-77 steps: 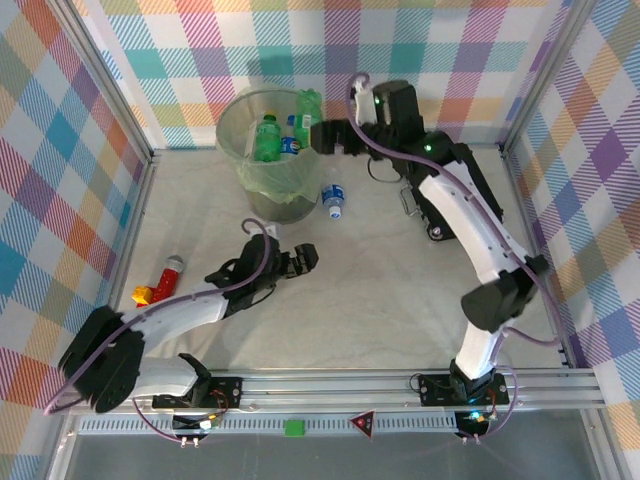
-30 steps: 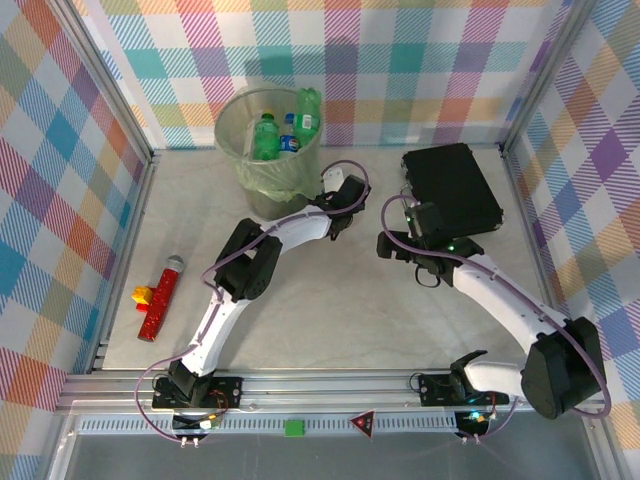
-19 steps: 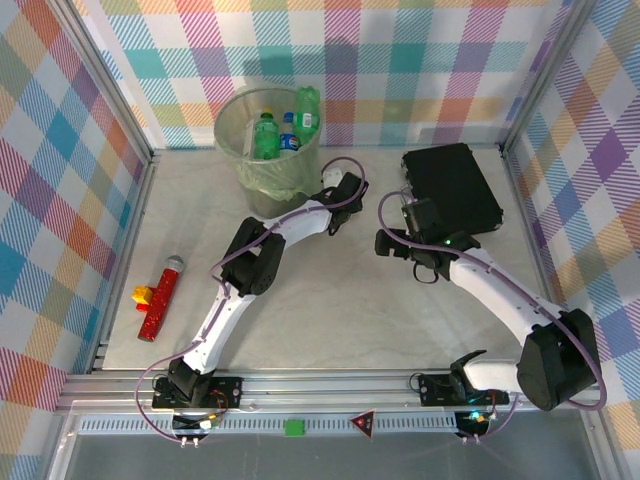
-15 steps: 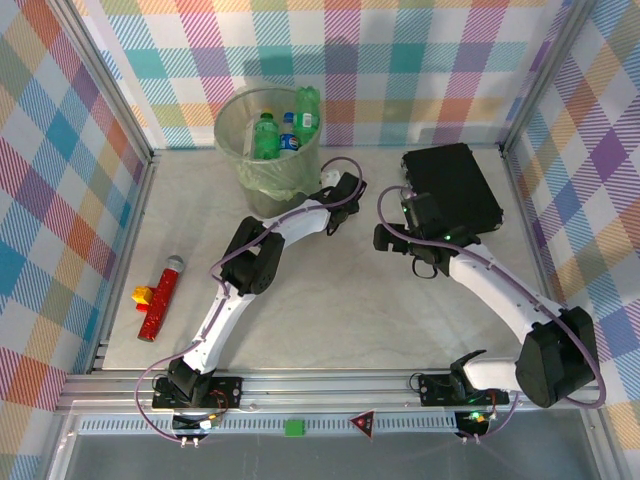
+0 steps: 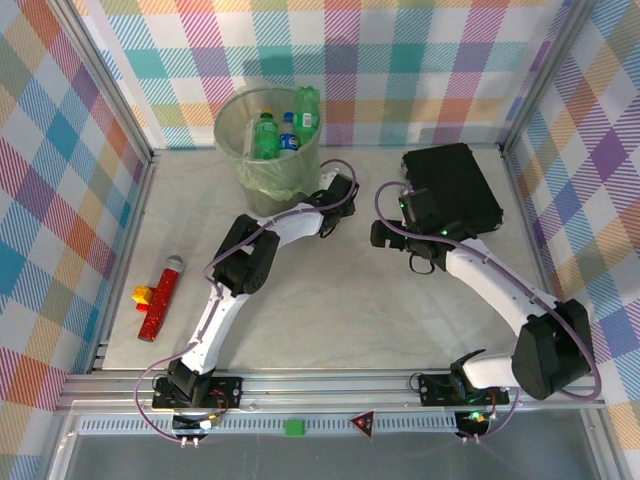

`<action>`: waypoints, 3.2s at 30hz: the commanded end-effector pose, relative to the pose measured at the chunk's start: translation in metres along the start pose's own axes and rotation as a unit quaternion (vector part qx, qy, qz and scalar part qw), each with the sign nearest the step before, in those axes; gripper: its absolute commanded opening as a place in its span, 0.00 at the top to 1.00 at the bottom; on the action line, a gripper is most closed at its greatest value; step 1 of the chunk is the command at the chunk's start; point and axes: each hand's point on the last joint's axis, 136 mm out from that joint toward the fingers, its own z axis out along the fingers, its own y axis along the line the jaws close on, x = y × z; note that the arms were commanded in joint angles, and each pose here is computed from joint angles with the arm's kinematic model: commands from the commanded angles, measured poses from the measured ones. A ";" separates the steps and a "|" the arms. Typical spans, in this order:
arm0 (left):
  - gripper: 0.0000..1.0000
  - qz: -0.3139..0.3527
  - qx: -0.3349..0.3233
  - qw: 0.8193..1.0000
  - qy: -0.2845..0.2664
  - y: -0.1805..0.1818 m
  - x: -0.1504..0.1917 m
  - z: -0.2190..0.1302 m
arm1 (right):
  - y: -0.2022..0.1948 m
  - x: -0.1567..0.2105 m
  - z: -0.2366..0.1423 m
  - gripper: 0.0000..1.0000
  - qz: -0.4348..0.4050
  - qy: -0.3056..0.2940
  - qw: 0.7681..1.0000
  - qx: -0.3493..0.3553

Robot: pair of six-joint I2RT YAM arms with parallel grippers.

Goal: Put the plastic bottles in the bin

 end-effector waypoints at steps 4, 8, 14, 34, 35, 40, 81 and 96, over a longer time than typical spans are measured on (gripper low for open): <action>0.51 -0.005 0.153 0.988 0.011 -0.034 -0.011 -0.072 | 0.016 -0.039 -0.005 0.01 0.008 -0.035 0.999 -0.015; 0.52 -0.001 0.230 0.973 0.022 -0.044 -0.012 -0.126 | 0.018 -0.057 -0.006 0.01 0.006 -0.050 0.999 -0.004; 0.55 0.022 0.325 0.945 0.042 -0.055 -0.013 -0.202 | 0.026 -0.071 -0.006 0.01 0.006 -0.051 0.999 -0.008; 0.55 0.096 0.342 0.924 -0.142 -0.030 -0.188 -0.367 | 0.045 -0.042 -0.015 0.01 0.023 -0.024 0.995 -0.096; 0.55 0.096 0.328 0.928 -0.150 -0.022 -0.197 -0.366 | 0.046 -0.040 -0.016 0.01 0.023 -0.024 0.995 -0.099; 0.55 0.088 0.245 0.945 -0.197 0.028 -0.241 -0.358 | 0.045 -0.031 -0.024 0.01 0.014 -0.020 0.994 -0.110; 0.00 0.039 0.034 0.985 -0.163 0.144 -0.274 -0.306 | -0.028 -0.031 0.004 0.01 -0.098 -0.063 0.990 0.077; 0.00 0.000 -0.065 0.995 -0.081 0.247 -0.078 -0.256 | -0.135 -0.017 0.052 0.01 -0.044 -0.120 0.981 0.144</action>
